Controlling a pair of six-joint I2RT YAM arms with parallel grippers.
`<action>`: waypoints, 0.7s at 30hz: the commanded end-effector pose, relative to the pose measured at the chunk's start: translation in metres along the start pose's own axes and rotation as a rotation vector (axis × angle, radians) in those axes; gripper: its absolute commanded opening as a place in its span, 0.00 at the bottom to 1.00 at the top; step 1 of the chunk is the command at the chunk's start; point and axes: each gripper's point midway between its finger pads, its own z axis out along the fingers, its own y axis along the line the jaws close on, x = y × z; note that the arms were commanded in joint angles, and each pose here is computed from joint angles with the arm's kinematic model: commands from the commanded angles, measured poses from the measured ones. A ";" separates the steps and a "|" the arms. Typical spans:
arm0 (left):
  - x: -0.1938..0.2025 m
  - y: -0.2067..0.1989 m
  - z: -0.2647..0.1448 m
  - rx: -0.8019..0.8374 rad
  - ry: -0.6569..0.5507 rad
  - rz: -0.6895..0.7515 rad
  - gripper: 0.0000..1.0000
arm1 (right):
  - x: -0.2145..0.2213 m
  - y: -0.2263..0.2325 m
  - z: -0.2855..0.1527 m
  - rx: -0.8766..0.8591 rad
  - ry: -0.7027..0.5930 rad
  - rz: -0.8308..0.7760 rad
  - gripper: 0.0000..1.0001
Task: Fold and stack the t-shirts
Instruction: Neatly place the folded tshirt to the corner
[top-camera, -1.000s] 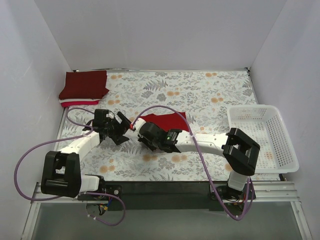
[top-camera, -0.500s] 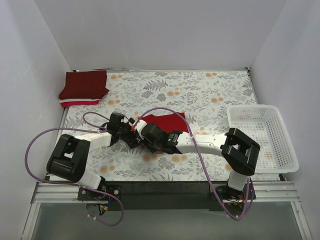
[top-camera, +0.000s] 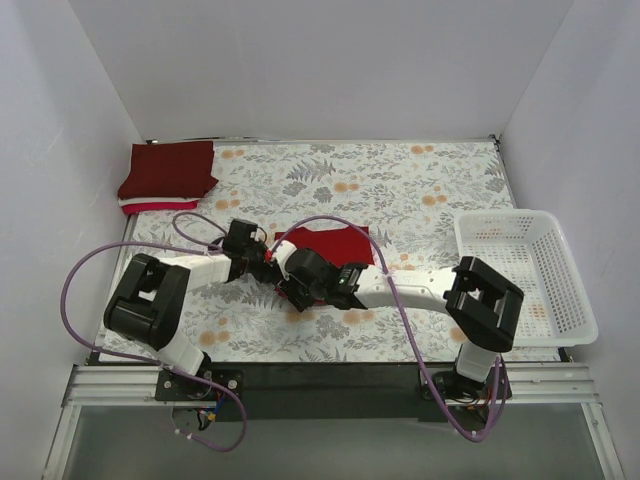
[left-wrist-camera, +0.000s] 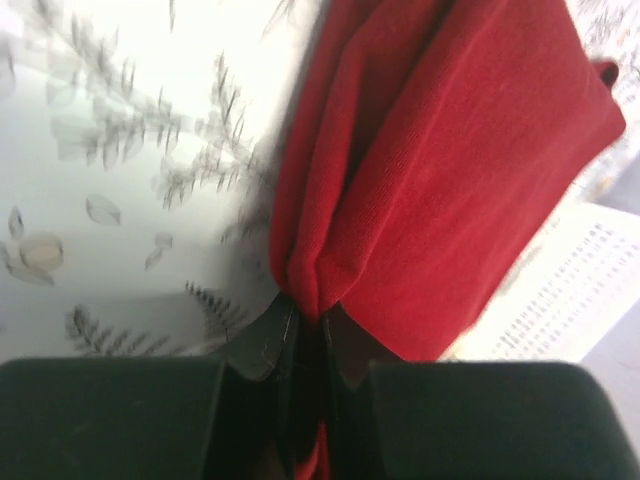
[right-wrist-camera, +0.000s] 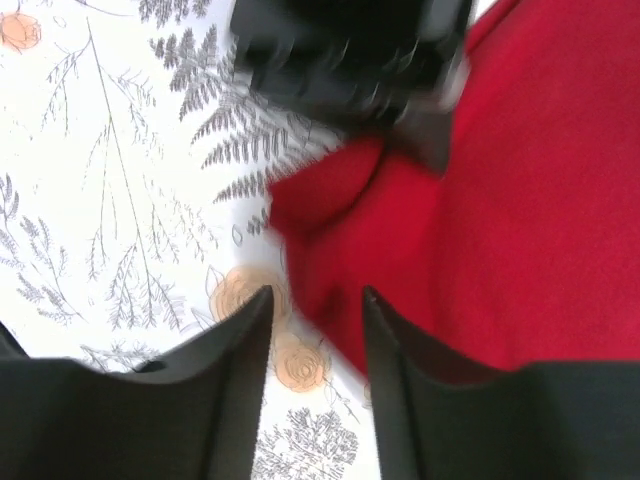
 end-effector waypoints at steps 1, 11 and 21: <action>-0.044 0.008 0.000 -0.134 -0.146 0.149 0.00 | -0.020 -0.006 -0.023 -0.004 -0.084 0.057 0.55; -0.164 0.002 -0.020 -0.487 -0.388 0.391 0.00 | 0.051 -0.085 -0.106 0.085 -0.021 0.326 0.95; -0.287 -0.073 -0.063 -0.620 -0.610 0.579 0.00 | 0.091 -0.125 -0.159 0.293 -0.046 0.385 0.98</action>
